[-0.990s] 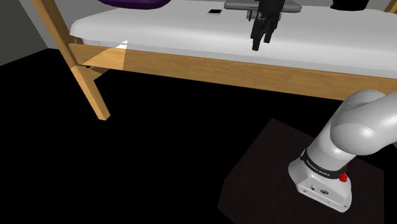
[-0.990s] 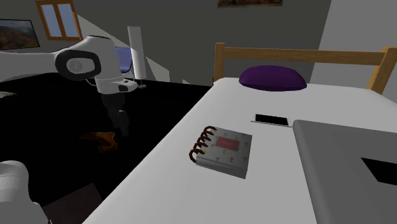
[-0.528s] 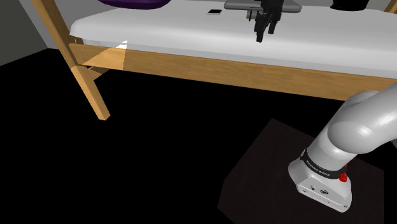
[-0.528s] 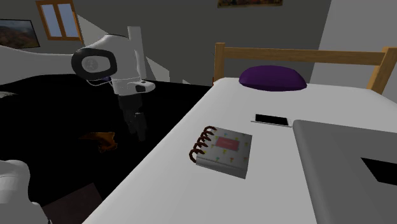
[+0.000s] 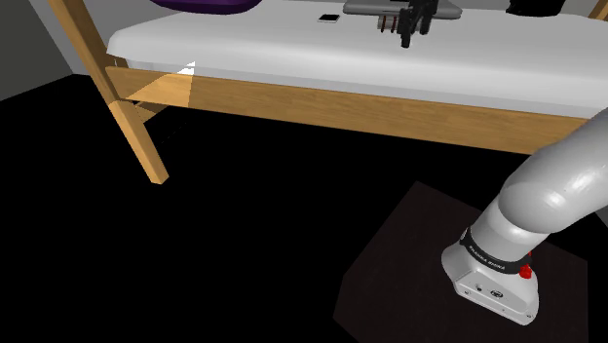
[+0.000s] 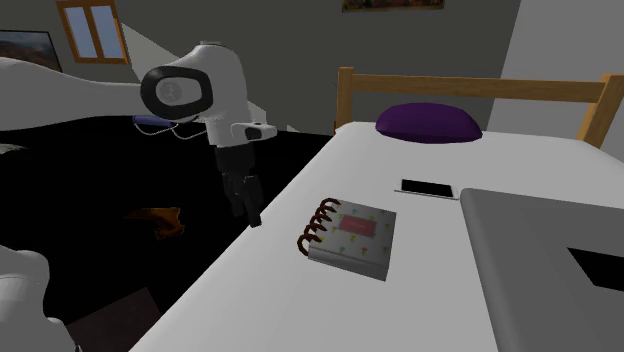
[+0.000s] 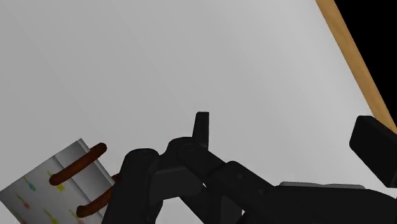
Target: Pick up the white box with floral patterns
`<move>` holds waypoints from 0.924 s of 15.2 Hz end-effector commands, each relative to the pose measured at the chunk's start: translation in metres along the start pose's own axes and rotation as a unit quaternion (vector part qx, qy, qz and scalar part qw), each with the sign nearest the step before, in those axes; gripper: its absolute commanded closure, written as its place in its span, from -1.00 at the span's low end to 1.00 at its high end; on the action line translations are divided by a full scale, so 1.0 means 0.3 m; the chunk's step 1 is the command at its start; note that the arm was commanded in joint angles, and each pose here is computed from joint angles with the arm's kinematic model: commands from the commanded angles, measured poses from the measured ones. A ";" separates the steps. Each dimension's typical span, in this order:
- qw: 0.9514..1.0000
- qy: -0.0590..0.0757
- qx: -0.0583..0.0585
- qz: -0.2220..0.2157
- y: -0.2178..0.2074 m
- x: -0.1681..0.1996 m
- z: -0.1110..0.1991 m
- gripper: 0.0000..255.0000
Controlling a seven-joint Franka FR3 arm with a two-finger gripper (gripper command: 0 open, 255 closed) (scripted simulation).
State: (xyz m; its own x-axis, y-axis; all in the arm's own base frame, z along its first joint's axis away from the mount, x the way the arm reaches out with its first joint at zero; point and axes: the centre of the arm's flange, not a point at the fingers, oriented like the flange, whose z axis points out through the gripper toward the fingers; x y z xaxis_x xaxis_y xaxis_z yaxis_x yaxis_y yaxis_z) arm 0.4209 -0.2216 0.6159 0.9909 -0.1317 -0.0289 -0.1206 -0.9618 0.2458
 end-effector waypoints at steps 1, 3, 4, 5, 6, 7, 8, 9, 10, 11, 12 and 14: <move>1.000 -0.003 -0.013 0.007 0.074 0.023 -0.001 -1.00; 1.000 -0.006 -0.026 0.015 0.145 0.051 -0.004 -1.00; 0.999 -0.007 -0.033 0.018 0.180 0.065 -0.007 -1.00; 0.999 -0.008 -0.039 0.022 0.216 0.079 -0.009 -1.00; 0.999 -0.010 -0.045 0.025 0.252 0.093 -0.012 -1.00; 0.998 -0.011 -0.052 0.029 0.288 0.106 -0.015 -1.00; 0.998 -0.012 -0.058 0.033 0.324 0.119 -0.019 -1.00; 0.997 -0.014 -0.064 0.036 0.359 0.131 -0.023 -1.00; 0.997 -0.015 -0.071 0.040 0.395 0.144 -0.028 -1.00; 0.996 -0.017 -0.077 0.044 0.431 0.156 -0.033 -1.00; 0.995 -0.018 -0.082 0.047 0.462 0.166 -0.038 -1.00; 0.995 -0.018 -0.082 0.047 0.453 0.167 -0.003 -1.00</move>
State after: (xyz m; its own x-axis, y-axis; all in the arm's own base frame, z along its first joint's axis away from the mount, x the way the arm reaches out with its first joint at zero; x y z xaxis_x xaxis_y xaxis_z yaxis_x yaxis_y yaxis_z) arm 0.4543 -0.3553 0.6504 0.9731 -0.2283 -0.0321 -0.1967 -0.8947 0.4010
